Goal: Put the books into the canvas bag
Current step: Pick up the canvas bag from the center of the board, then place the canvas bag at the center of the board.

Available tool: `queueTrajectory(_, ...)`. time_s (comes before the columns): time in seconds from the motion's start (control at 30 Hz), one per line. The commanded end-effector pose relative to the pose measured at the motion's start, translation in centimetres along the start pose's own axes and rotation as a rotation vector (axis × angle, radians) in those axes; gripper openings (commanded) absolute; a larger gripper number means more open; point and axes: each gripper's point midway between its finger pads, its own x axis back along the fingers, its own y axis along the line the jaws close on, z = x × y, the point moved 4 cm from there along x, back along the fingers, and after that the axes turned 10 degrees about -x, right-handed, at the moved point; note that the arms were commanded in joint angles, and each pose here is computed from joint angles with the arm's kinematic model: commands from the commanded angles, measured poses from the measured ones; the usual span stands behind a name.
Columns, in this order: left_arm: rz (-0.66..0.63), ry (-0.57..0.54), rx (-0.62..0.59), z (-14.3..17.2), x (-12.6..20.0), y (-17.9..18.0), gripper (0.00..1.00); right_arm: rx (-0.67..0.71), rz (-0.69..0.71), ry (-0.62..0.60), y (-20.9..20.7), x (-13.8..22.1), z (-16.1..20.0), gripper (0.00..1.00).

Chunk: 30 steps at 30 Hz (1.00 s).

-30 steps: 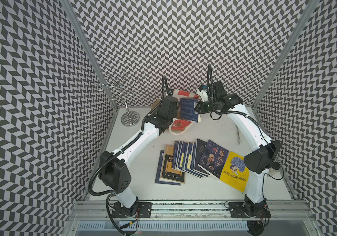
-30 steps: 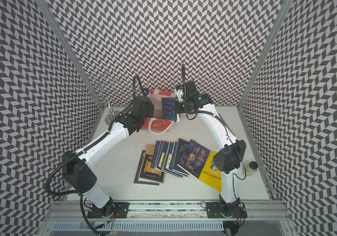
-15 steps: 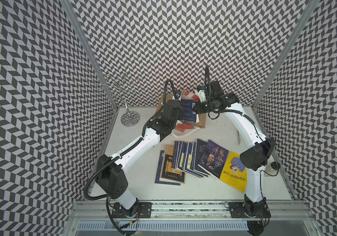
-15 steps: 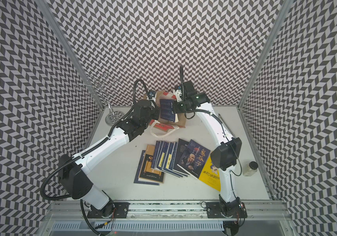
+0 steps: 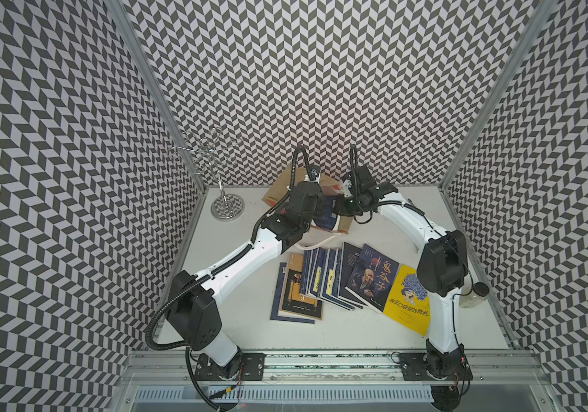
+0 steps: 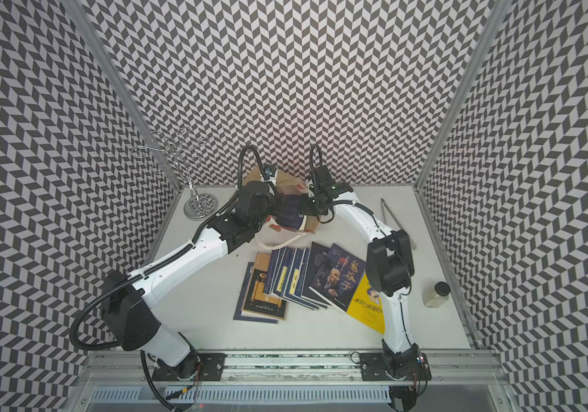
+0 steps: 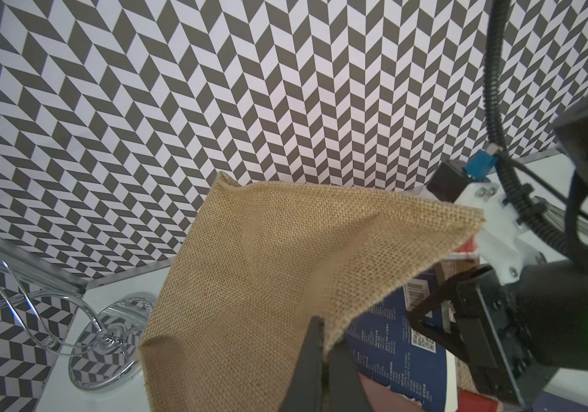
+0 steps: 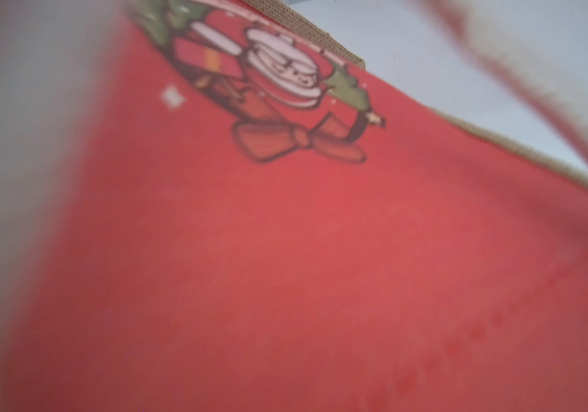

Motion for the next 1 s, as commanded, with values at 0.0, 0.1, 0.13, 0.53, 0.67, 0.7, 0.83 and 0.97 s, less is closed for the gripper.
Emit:
queueTrajectory(0.0,-0.030,-0.070,0.056,-2.2,1.5,1.4,0.00,-0.025,-0.151,-0.113,2.6,3.4,-1.2,0.00)
queueTrajectory(0.1,-0.022,-0.075,0.061,-2.3,1.5,1.2,0.00,-0.034,-0.192,-0.172,2.6,4.9,-0.8,0.00)
queueTrajectory(0.13,-0.015,-0.076,0.061,-2.4,1.5,1.1,0.00,-0.049,-0.203,-0.180,2.5,5.3,-0.7,0.00)
queueTrajectory(0.53,0.180,-0.109,0.152,-4.4,1.0,1.3,0.00,0.093,-0.146,-0.315,3.2,9.6,-1.5,0.00)
queueTrajectory(0.67,0.303,-0.145,0.217,-5.0,1.5,0.1,0.00,0.083,-0.074,-0.352,2.4,11.0,-3.2,0.00)
queueTrajectory(0.7,0.318,-0.146,0.230,-4.9,1.5,-0.1,0.00,0.073,-0.082,-0.350,2.2,11.2,-3.6,0.00)
queueTrajectory(0.83,0.318,-0.160,0.297,-4.3,1.8,0.0,0.00,0.011,-0.157,-0.247,2.3,10.5,-3.0,0.00)
queueTrajectory(0.97,0.300,-0.169,0.363,-3.5,2.0,0.3,0.00,-0.102,-0.218,-0.202,2.0,8.5,0.2,0.00)
